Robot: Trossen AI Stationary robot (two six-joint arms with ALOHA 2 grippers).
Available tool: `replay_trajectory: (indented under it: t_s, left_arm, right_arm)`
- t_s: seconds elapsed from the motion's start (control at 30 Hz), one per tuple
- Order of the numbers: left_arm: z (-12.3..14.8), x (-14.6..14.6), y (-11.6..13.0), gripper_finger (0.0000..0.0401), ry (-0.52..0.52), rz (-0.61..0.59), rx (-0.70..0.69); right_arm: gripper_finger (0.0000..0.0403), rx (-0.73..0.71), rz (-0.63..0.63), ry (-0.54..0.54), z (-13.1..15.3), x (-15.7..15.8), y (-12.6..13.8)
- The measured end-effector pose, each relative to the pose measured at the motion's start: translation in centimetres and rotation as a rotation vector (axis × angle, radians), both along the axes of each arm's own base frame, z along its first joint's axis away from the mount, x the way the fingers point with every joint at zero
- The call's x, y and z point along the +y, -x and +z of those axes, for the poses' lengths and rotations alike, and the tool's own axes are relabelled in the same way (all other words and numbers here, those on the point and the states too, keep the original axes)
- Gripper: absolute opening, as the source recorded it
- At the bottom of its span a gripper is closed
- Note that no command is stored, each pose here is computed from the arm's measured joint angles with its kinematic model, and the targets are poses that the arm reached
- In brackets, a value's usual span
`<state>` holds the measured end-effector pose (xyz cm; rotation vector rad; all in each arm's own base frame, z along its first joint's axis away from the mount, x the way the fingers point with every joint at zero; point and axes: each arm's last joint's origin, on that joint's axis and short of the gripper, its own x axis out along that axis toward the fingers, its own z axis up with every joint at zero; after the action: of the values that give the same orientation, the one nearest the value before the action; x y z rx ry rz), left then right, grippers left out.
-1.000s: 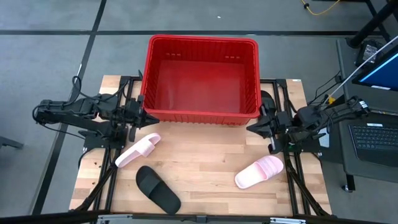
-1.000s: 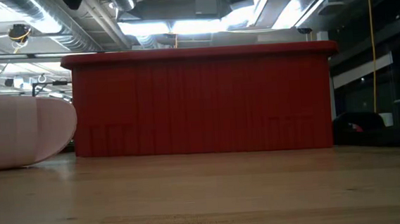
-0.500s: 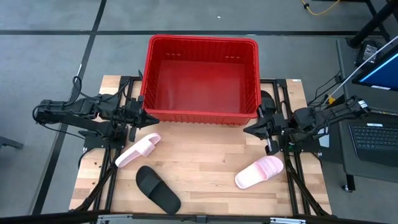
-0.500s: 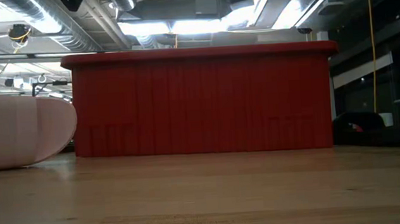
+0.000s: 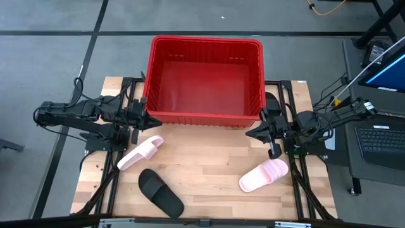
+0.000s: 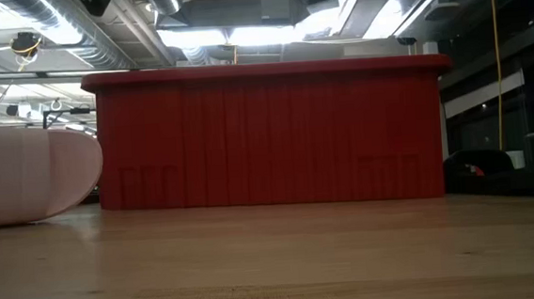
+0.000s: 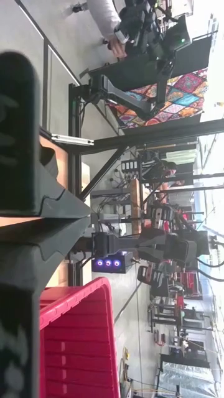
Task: Pick and place slides into bin
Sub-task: Put the left pink slide into the bin
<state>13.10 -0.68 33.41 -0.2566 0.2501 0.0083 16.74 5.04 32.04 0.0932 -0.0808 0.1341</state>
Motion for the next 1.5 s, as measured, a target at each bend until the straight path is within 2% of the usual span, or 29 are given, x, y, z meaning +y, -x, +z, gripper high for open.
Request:
replay_trajectory:
  t_s: [0.57, 0.7, 0.97, 1.1, 1.27, 1.4, 1.5]
  left_arm:
    - [-0.1, 0.0, -0.1, 0.0006, -0.034, 0.002, 0.004]
    - [-0.1, 0.0, -0.1, 0.0003, -0.101, -0.014, 0.003]
    - [-0.1, 0.0, -0.2, 0.0005, -0.112, -0.017, 0.003]
    - [0.0, 0.0, -0.2, 0.0003, -0.178, -0.039, -0.001]
    - [0.7, -0.2, -0.3, 0.0003, -0.244, -0.12, -0.089]
    - [1.7, -0.3, -0.4, 0.0001, -0.258, -0.115, -0.19]
    - [1.7, -0.5, -0.4, 0.0002, -0.263, -0.102, -0.178]
  right_arm:
    - [0.0006, 0.0, 0.0, 0.0, 0.0, 0.0, 0.0]
    - [0.0006, 0.0, 0.0, 0.0, 0.0, 0.0, 0.0]
    - [0.0006, 0.0, 0.0, 0.0, 0.0, 0.0, 0.0]
    - [0.0006, -0.006, 0.001, -0.006, 0.1, 0.0, 0.0]
    - [0.0006, -0.007, 0.001, -0.005, 0.1, 0.0, 0.0]
    - [0.0006, -0.022, 0.0, -0.007, 0.1, 0.1, -0.2]
    - [0.0006, -0.035, -0.003, 0.012, 0.0, 0.3, -0.8]
